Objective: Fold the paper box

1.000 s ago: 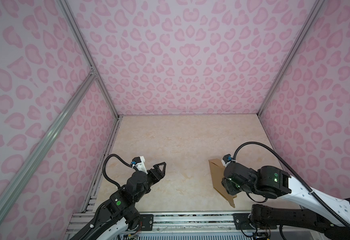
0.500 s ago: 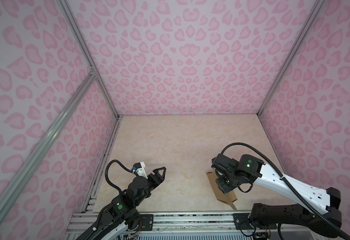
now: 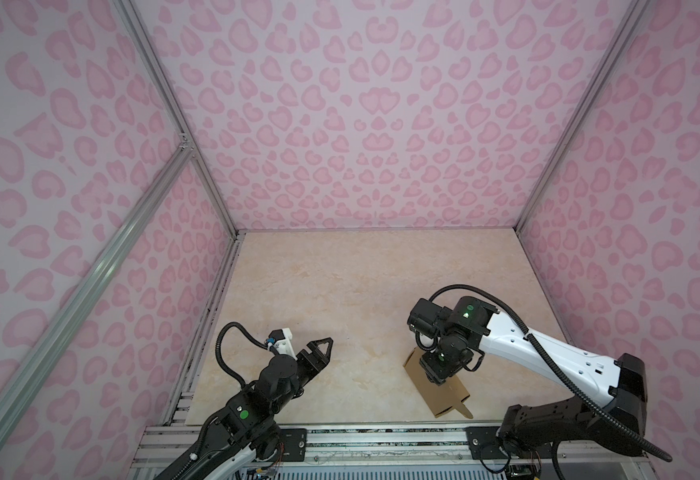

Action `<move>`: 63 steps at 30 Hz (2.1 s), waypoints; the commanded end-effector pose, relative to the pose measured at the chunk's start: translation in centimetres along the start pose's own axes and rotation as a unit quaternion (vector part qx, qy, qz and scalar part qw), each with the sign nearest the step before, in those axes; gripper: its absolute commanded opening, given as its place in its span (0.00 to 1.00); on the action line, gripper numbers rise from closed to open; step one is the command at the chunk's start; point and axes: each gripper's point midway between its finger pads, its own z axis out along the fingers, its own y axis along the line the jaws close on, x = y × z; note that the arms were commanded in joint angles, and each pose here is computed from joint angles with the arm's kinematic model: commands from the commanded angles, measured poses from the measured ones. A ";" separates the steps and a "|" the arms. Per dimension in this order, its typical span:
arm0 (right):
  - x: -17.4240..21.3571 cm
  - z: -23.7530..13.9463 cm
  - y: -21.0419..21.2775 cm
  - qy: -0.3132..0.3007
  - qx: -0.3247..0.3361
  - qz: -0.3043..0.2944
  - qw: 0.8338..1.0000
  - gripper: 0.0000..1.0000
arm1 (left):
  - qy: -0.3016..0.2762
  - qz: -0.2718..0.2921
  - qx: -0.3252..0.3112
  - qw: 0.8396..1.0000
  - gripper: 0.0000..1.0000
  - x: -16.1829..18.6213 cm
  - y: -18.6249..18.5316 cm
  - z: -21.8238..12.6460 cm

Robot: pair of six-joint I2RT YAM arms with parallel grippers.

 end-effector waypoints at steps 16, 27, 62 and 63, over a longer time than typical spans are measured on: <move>-1.5 -1.9 -0.5 -0.028 0.004 0.009 1.000 0.69 | 0.004 0.001 0.003 1.000 0.85 0.0 -0.5 0.3; -3.3 -6.2 -2.7 -0.122 0.001 0.060 0.991 0.70 | 0.016 -0.003 0.004 1.000 0.85 0.4 -0.9 0.5; 4.8 2.0 -9.4 -0.259 -0.052 0.336 0.904 0.65 | 0.134 0.030 0.010 0.990 0.86 11.1 -5.1 4.0; 4.8 2.1 -9.5 -0.259 -0.051 0.339 0.903 0.65 | 0.139 0.033 0.010 0.990 0.86 11.5 -5.4 4.2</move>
